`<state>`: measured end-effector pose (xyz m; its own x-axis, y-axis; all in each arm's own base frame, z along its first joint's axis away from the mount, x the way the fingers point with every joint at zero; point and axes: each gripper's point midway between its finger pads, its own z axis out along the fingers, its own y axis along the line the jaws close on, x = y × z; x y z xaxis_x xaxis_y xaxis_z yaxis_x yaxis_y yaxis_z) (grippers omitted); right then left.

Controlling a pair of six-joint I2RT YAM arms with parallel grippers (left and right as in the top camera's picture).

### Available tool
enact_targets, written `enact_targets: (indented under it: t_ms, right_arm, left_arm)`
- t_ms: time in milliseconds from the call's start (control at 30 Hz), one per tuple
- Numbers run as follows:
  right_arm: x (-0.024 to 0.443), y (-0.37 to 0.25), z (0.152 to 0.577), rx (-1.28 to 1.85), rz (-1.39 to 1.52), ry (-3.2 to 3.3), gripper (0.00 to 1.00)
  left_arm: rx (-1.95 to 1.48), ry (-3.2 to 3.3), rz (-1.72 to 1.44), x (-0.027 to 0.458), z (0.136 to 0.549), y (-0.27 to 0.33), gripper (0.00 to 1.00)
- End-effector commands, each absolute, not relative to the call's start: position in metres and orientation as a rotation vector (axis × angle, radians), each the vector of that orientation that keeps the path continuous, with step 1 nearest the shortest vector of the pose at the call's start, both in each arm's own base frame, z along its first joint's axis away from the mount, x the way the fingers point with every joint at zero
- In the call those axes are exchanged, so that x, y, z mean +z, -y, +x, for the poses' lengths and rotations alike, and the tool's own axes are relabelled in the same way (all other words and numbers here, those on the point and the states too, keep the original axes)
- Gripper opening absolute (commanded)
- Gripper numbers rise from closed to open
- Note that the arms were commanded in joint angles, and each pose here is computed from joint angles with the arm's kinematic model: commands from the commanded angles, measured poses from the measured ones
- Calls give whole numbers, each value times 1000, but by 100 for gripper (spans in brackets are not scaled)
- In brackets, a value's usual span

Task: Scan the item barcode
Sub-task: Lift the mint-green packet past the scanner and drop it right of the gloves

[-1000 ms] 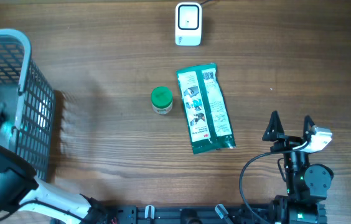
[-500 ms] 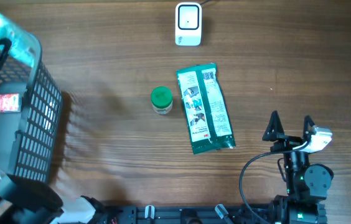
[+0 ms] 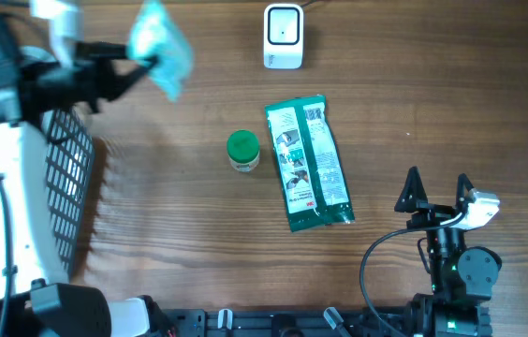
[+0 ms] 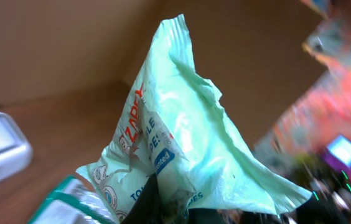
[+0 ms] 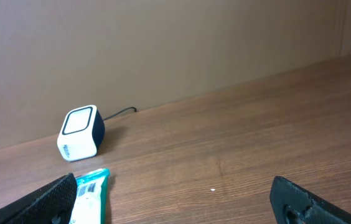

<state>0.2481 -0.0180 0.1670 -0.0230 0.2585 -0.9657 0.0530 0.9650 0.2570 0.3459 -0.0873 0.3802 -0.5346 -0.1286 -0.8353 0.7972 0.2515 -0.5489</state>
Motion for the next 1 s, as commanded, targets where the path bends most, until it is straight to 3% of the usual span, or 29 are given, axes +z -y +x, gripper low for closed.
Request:
enact_targets:
  t_ms: [0, 300, 467, 700, 867, 933, 967]
  right_arm:
    - [167, 18, 248, 168, 254, -1588, 100]
    - [167, 18, 248, 168, 254, -1588, 100]
    - [167, 18, 248, 168, 254, -1588, 100]
    - [167, 18, 248, 168, 254, -1588, 100]
    - [167, 18, 248, 168, 254, -1588, 100]
    - [167, 18, 248, 168, 254, -1588, 100]
    - [167, 18, 248, 168, 254, -1588, 100]
  left_arm:
    - [-1395, -1746, 791, 349, 338, 145, 4]
    - [-1313, -1952, 1163, 231, 333, 297, 4]
    - [-1465, -2029, 1121, 169, 340, 372, 4]
    - [-1725, -2174, 1011, 107, 328, 411, 4]
    - [-1872, -2221, 917, 120, 321, 422, 4]
    - [-1877, -2237, 870, 123, 325, 424, 7]
    - [-1866, -2263, 836, 121, 328, 424, 24]
